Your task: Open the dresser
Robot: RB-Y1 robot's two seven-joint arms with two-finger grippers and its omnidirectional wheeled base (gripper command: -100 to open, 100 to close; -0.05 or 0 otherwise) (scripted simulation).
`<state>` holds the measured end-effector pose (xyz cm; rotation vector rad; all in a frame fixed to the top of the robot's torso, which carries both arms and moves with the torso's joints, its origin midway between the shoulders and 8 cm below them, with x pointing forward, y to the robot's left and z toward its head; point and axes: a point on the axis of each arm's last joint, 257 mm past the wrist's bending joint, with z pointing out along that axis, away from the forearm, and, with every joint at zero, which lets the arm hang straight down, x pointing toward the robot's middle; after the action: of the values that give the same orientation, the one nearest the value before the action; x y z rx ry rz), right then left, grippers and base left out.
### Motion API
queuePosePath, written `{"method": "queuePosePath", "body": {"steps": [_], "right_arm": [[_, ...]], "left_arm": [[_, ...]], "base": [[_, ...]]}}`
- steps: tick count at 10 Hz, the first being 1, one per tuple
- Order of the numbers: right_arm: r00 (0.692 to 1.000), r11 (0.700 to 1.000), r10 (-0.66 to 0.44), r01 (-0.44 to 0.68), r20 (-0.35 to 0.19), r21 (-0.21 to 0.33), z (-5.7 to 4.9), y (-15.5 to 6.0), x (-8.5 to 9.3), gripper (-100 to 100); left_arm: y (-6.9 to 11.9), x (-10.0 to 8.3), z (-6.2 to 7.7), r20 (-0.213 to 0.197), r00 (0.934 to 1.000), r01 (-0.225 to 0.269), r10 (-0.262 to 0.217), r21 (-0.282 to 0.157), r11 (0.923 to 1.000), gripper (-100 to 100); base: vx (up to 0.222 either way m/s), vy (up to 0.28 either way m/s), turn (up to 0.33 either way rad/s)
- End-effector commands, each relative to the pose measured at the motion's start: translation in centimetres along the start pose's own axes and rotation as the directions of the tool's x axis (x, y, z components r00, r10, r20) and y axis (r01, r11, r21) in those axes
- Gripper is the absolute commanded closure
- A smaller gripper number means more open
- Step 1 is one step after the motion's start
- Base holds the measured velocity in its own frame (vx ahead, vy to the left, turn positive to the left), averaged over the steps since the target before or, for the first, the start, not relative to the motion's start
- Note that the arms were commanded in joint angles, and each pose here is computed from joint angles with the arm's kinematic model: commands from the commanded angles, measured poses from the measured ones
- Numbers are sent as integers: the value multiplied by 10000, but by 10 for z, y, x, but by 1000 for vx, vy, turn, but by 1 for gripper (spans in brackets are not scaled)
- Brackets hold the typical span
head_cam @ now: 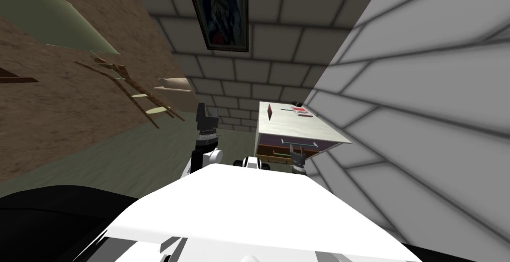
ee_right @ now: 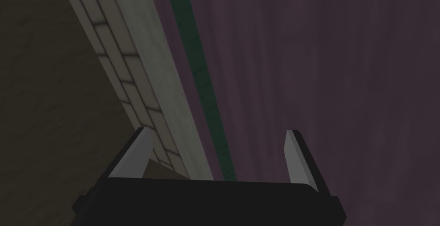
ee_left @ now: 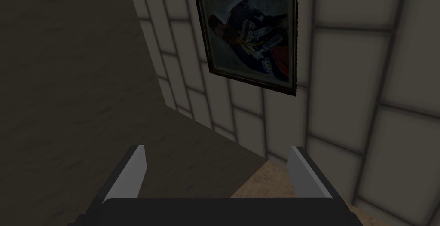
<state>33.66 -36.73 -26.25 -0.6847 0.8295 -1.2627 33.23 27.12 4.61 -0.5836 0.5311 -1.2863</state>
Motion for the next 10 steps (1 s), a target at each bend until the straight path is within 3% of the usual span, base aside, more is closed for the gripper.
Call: {"method": "queuePosePath", "body": {"steps": [1, 2, 3, 4, 6, 7, 8, 9, 10], "right_arm": [[10000, 10000, 77, -76, 34, -40, 20, -3, 18, -100], [9999, 10000, 91, -91, 50, -40, 28, -5, 23, -100], [10000, 10000, 64, -64, 44, -35, 22, -4, 20, -100], [10000, 10000, 55, -55, 6, -36, 10, -1, 9, 100], [10000, 10000, 26, -26, -37, -24, -4, 2, -3, 100], [10000, 10000, 50, -50, 25, 27, 3, 1, 0, 100], [9979, 9996, 272, -274, 590, 27, -4, -4, -15, 100], [9979, 9996, 272, -274, 590, 27, -4, -4, -15, 100], [9927, 9986, 529, -525, 1085, -61, -12, -9, -27, 100]], "left_arm": [[0, 0, 0, 1, 10000, 1, -1, 1, 10000, 0], [0, 0, 0, 1, 10000, 1, -1, 1, 10000, 0], [0, 0, 0, 1, 10000, 1, -1, 1, 10000, 0], [0, 0, 0, 0, 10000, 0, 0, 1, 10000, 0], [0, 0, 0, -2, 10000, -2, 2, 0, 10000, 0], [0, 0, 0, -1, 10000, -2, 2, 0, 10000, 0], [0, 0, 0, -1, 10000, -1, 1, 0, 10000, 0], [0, 0, 0, 0, 10000, -3, 3, -2, 10000, 0], [0, 0, 0, 0, 10000, -2, 2, 0, 10000, 0]], "base": [[1, 83, -26], [-3, 92, -18], [-1, 45, -14], [-6, -39, 44], [7, -96, 42], [-1, -31, 26], [75, -14, -309], [95, 10, -271], [115, 22, -345]]}}
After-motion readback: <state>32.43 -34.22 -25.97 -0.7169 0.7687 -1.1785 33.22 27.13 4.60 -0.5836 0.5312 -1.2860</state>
